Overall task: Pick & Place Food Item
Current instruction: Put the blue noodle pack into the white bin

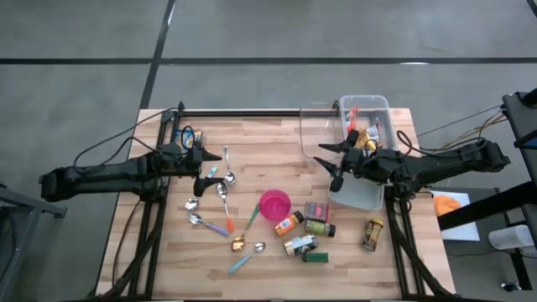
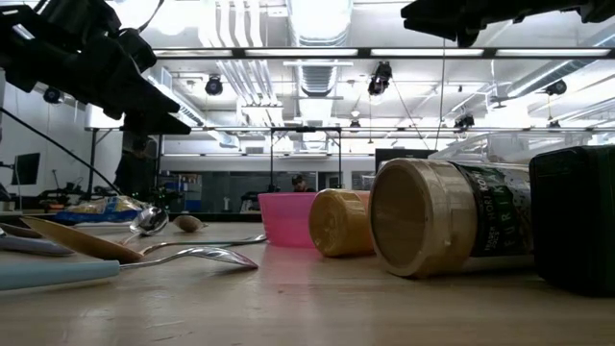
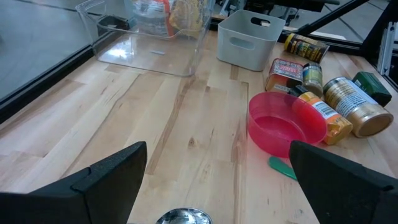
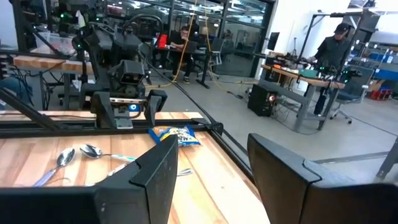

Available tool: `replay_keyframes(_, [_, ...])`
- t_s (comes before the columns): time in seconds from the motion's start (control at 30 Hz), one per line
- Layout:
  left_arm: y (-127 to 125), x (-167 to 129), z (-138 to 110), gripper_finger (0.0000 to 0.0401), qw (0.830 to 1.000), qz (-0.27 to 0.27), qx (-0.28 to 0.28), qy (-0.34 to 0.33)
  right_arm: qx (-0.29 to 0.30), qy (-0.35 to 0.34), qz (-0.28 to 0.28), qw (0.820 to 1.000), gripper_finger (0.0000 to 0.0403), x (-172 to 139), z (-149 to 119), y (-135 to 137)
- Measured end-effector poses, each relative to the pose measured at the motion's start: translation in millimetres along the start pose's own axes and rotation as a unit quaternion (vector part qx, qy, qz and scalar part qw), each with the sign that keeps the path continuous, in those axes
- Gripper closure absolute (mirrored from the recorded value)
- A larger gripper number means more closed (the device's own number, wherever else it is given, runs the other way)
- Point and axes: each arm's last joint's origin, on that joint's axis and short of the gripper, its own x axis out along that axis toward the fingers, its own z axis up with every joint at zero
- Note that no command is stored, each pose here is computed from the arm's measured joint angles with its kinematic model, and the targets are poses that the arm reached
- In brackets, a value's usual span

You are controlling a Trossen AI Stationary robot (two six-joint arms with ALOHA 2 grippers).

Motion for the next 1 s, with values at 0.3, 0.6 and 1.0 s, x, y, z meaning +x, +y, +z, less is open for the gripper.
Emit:
replay_keyframes(0.3, [0.0, 0.0, 0.0, 0.0007, 1.0, 0.0, 0.0, 0.0, -0.072, 0.001, 0.0, 0.997, 0.0211, 0.1, -0.2, 0.1])
replay_keyframes(0.6, [0.4, -0.5, -9.6, 0.0007, 0.991, 0.008, -0.124, 0.049, -0.071, 0.001, 0.0, 0.997, 0.0211, 0.1, -0.2, 0.1])
replay_keyframes(1.0, [1.0, -0.2, -4.2, 0.0007, 0.916, 0.023, -0.4, 0.013, -0.07, 0.001, 0.0, 0.998, 0.0211, 0.1, -0.2, 0.1])
